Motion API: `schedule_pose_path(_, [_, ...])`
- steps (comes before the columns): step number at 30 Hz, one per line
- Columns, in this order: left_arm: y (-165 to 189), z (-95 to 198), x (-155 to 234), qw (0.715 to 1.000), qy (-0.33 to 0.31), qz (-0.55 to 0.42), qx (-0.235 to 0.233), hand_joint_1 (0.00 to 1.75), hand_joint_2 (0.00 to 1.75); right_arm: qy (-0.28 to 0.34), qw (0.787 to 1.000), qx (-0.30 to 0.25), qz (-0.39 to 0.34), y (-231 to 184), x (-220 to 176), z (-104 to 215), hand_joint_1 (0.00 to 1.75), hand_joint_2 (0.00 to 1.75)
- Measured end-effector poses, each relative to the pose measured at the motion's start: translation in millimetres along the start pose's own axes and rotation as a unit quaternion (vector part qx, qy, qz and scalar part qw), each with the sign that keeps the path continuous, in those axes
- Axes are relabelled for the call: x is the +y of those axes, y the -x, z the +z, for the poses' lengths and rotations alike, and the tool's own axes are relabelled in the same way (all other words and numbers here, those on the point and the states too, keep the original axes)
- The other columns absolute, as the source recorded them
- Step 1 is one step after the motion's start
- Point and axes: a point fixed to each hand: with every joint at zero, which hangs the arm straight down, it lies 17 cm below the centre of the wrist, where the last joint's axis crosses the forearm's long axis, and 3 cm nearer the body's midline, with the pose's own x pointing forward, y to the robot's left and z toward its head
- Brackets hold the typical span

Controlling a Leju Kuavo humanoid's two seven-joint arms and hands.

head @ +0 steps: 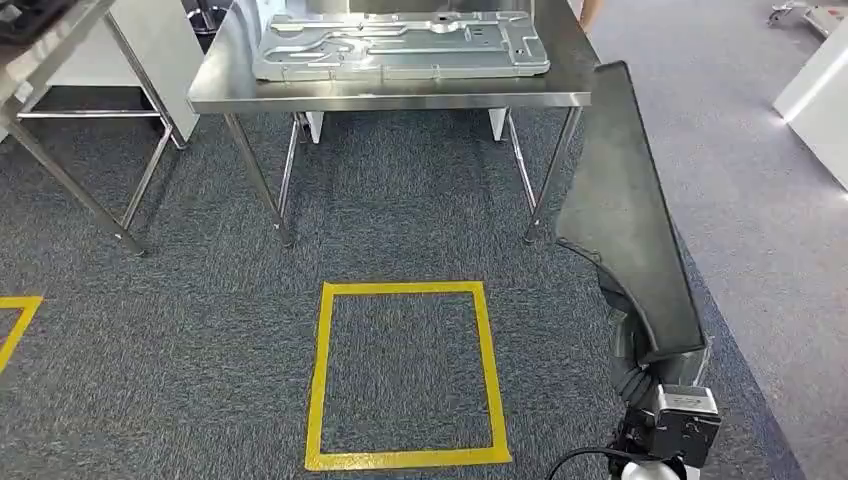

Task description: Take the parts from the cabinet and place them on the table.

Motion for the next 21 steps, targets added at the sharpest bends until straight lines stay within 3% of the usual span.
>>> schedule_pose_path(5, [-4, -1, 1, 1.0, -0.006, 0.011, 0.001, 0.0, 0.0, 0.011, 1.0, -0.01, -0.006, -4, 10, -9, 1.75, 1.75])
schedule_pose_path(14, [-2, -1, 3, 1.0, -0.011, 0.02, 0.004, 0.0, 0.0, -0.034, 0.999, -0.018, -0.011, -4, 50, -20, 1.75, 1.75])
schedule_pose_path(21, [-7, -3, 1, 1.0, -0.008, 0.022, 0.003, 0.0, 0.0, -0.069, 0.996, -0.05, -0.005, -3, 74, -70, 1.75, 1.75])
